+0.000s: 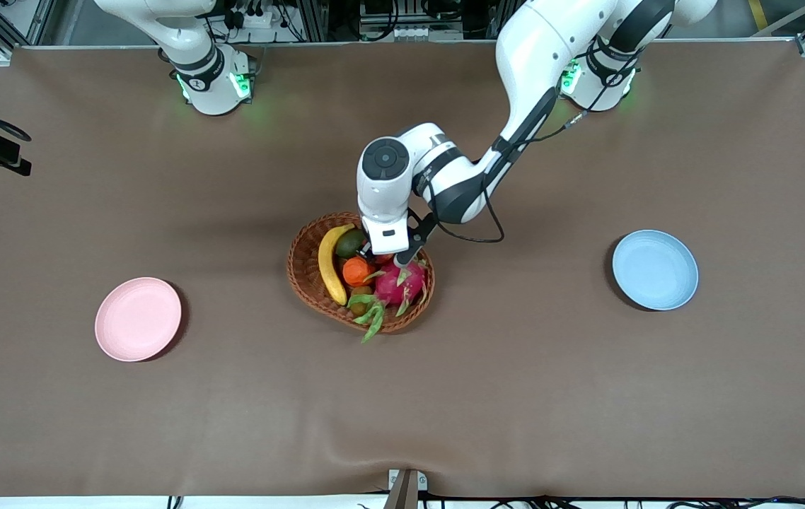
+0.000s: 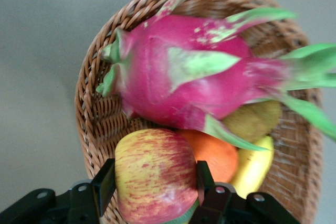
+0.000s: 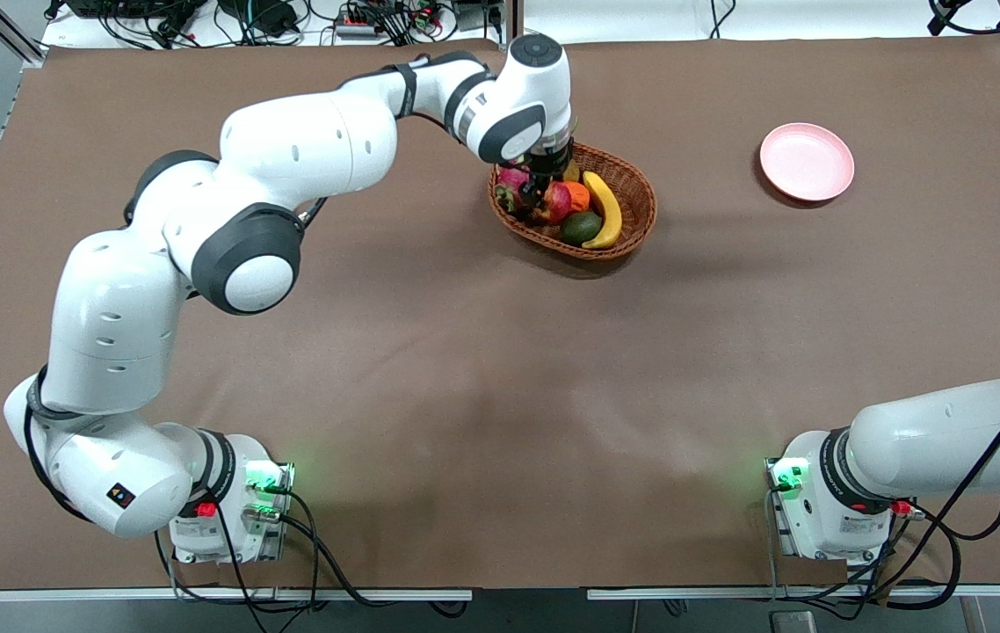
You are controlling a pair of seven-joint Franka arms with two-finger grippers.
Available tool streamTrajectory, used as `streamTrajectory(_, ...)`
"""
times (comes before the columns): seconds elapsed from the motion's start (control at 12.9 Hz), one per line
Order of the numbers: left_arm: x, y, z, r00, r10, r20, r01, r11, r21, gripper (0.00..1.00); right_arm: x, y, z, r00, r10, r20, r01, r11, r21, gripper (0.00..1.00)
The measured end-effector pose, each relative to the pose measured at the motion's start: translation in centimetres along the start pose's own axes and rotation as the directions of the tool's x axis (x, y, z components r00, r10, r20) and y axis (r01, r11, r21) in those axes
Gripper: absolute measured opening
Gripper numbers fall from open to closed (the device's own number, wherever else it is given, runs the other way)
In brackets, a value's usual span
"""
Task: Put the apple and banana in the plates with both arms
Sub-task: 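Lower the left gripper into the basket and grasp the red apple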
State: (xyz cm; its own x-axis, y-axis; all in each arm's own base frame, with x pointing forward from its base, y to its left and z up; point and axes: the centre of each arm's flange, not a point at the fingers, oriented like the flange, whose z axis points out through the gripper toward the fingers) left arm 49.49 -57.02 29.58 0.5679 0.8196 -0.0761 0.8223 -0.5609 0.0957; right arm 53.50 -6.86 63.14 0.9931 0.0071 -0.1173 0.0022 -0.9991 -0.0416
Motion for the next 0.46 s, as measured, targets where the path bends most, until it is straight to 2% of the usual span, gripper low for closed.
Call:
streamTrajectory(0.31, 0.5, 0.0, -2.3, 1.0, -0.005, -0.021, 0.005, 1.0, 0.014, 0.66, 0.3, -0.1, 1.6, 0.999, -0.003, 0.034, 0.003, 1.0, 0.006, 1.0)
streamTrajectory(0.46, 2.9, 0.5, -5.9, 0.999, -0.016, -0.049, 0.017, 1.0, 0.008, 0.66, 0.7, -1.1, 3.2, 0.998, -0.02, 0.064, 0.017, 0.999, 0.034, 1.0)
